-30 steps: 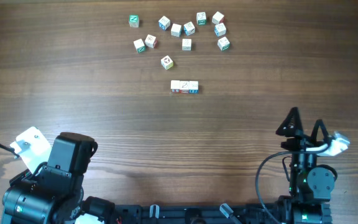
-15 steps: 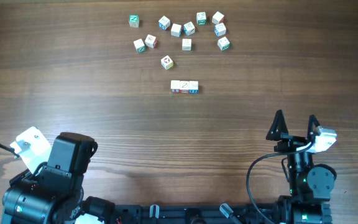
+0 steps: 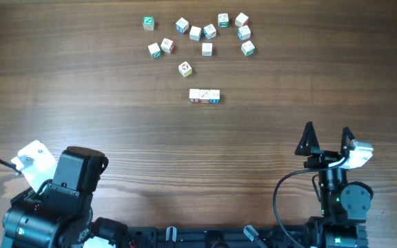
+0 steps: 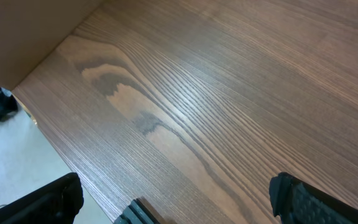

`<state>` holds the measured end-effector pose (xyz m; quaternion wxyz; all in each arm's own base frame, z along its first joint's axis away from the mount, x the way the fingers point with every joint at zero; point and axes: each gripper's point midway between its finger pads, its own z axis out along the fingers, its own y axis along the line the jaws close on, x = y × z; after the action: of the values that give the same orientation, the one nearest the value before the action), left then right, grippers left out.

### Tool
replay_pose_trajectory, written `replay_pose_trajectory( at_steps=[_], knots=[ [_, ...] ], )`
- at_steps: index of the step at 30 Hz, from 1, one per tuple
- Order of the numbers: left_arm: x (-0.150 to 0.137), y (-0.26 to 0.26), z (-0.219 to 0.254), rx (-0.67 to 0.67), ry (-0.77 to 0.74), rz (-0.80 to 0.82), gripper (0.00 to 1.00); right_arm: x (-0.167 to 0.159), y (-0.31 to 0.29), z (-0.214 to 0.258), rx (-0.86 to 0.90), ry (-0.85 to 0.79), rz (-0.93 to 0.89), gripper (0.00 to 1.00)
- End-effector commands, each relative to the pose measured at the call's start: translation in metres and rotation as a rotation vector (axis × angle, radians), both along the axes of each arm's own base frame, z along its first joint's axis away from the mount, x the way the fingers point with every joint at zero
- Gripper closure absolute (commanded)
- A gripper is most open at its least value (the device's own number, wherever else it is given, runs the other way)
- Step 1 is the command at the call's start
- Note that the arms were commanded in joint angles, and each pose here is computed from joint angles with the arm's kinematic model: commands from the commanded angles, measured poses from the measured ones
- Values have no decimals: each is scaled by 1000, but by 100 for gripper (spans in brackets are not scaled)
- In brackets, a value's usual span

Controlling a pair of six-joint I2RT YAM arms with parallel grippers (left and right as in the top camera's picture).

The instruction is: Form a horizontal line

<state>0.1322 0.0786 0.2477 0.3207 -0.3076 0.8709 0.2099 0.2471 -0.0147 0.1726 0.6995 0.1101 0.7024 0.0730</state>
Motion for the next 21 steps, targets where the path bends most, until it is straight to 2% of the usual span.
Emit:
replay_pose_trajectory(
  at_steps=[1,4,8,11,17,21],
  knots=[
    [-3,2,0,1,0,10,0,-1,2,3,-17,-12,12,0],
    [6,-3,3,-30,-53,7,0,-1,2,3,-17,-13,12,0],
    [38,-19,24,-158,-294,-14,0,-1,2,3,-17,-13,12,0],
    [50,-35,36,-242,-392,-108,0,-1,2,3,-17,-12,12,0],
    [65,-49,48,-212,-570,-338,0,-1,2,3,-17,-12,12,0],
    [62,-54,34,-223,-674,-393,0,-1,2,3,-17,-12,12,0]
  ],
)
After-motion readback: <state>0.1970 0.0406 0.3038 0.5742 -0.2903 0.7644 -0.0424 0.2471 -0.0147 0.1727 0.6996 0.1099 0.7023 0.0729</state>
